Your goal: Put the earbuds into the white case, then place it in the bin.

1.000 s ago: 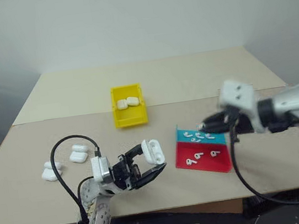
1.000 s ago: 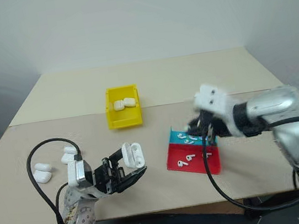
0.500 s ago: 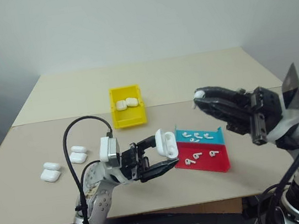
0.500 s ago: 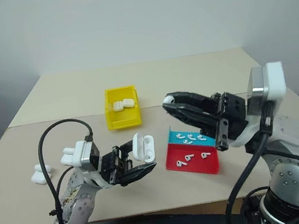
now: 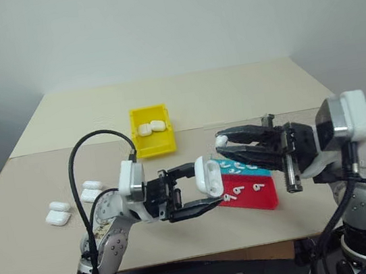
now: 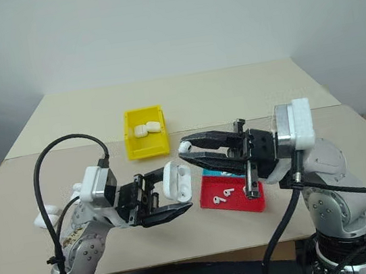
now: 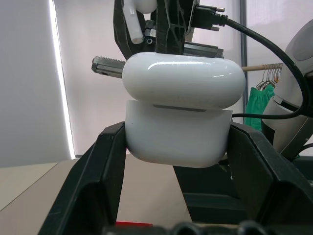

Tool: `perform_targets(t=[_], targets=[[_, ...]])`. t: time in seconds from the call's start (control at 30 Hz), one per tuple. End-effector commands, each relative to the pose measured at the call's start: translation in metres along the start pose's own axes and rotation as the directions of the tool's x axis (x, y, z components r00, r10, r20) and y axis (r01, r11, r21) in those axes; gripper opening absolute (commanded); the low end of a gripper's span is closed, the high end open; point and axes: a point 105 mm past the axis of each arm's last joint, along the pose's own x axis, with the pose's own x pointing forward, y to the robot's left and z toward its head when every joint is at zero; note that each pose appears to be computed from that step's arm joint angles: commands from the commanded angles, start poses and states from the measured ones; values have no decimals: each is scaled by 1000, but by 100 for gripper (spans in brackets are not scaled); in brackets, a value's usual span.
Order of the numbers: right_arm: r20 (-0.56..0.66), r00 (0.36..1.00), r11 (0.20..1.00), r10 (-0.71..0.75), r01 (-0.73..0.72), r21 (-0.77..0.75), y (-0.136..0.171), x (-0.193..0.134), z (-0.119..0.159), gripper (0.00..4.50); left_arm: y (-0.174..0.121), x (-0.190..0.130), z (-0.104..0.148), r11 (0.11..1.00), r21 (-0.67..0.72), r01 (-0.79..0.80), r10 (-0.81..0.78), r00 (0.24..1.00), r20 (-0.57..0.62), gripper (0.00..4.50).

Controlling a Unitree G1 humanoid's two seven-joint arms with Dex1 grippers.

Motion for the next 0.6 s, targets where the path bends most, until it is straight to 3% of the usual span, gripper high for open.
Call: perform_targets(t=[0.03, 0.6], targets=[[3, 1000, 998, 24, -24, -53, 4, 0, 3, 71, -3, 1, 10, 999, 33, 7, -8, 1000, 17, 280], [-33, 998, 997, 45, -47, -65, 10, 3, -13, 71, -3, 2, 10, 999, 46, -2, 1, 999, 35, 280]])
